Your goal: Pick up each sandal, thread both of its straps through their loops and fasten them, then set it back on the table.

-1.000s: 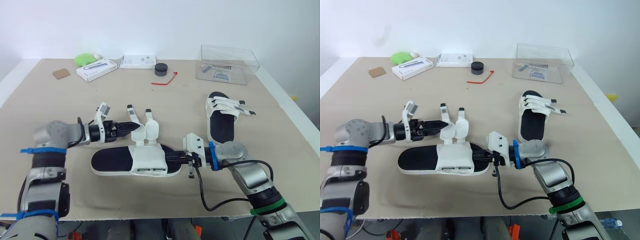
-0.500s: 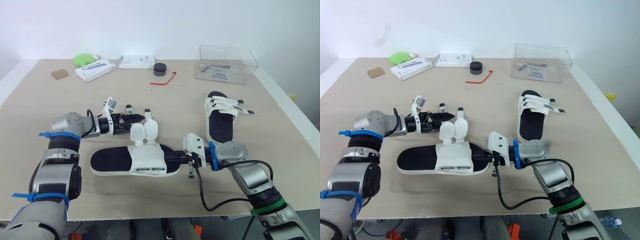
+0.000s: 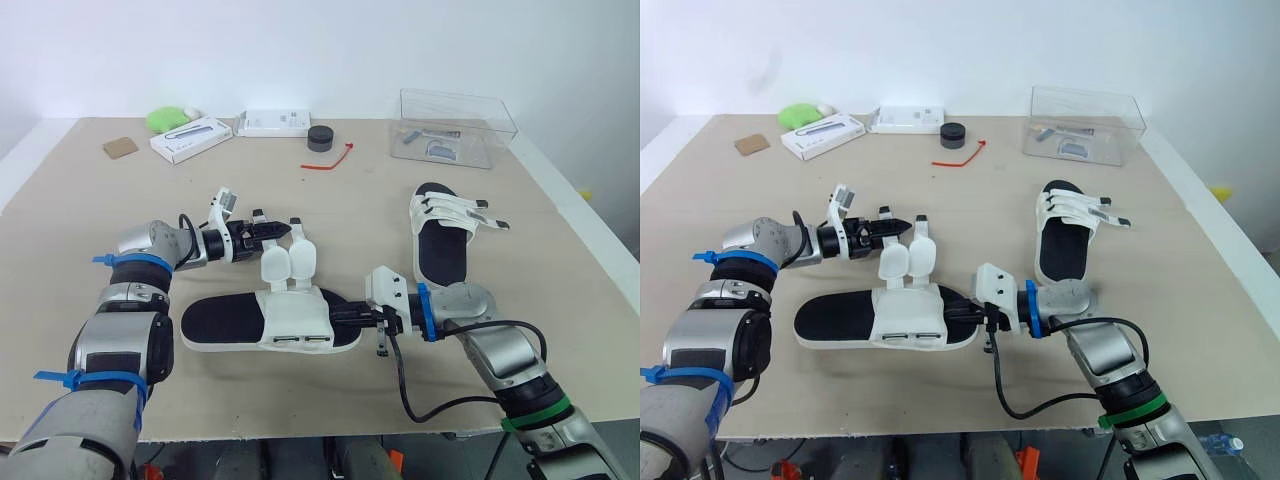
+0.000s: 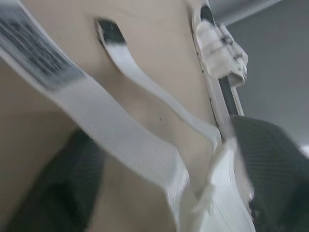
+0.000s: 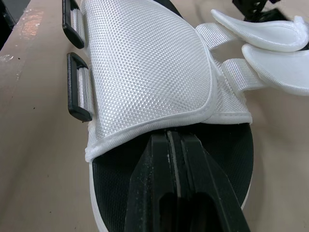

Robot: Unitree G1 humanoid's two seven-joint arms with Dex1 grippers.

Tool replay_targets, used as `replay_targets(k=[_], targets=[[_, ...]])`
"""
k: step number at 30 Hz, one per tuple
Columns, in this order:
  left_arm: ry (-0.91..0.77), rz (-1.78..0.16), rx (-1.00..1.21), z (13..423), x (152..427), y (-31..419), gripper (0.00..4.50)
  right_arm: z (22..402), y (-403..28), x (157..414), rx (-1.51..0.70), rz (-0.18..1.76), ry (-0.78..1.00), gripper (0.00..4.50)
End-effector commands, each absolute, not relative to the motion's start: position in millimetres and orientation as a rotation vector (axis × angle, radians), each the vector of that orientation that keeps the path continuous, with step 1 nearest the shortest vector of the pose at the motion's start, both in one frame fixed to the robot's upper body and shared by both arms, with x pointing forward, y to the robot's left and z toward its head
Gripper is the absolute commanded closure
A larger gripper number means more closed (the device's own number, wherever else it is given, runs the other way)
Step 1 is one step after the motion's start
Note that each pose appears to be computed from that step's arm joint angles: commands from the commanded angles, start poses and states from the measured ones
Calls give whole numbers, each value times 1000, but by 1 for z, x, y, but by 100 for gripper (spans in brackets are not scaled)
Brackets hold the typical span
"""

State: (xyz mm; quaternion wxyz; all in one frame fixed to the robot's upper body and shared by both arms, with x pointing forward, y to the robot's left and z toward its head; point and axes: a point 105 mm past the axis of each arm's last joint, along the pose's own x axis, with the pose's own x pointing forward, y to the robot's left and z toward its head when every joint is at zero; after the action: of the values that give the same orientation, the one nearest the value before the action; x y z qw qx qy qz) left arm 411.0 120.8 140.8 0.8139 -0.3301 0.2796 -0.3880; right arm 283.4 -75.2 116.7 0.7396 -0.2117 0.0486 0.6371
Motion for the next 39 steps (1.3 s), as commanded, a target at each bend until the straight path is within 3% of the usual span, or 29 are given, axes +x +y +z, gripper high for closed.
replay_targets(k=[1,4,5,7,16,25,32,39], targets=[[553,-835,-698,155,416,121,198,127,-71,281,-493,1410,60,450],[547,-833,-705,156,417,122,319,127,-70,281,-493,1413,60,450],[545,-834,-704,156,417,122,340,127,-70,281,-493,1414,60,450],[539,-833,-699,157,418,122,437,126,-70,281,-493,1415,60,450],[333,-950,-520,194,417,117,437,123,-70,280,-497,1422,68,450],[50,-1154,-54,218,362,91,437,122,-70,280,-501,1427,81,450],[-347,-1297,763,195,291,83,437,122,-70,285,-513,1427,88,450],[-692,-1274,1178,195,280,92,437,120,-69,287,-530,1445,95,450]])
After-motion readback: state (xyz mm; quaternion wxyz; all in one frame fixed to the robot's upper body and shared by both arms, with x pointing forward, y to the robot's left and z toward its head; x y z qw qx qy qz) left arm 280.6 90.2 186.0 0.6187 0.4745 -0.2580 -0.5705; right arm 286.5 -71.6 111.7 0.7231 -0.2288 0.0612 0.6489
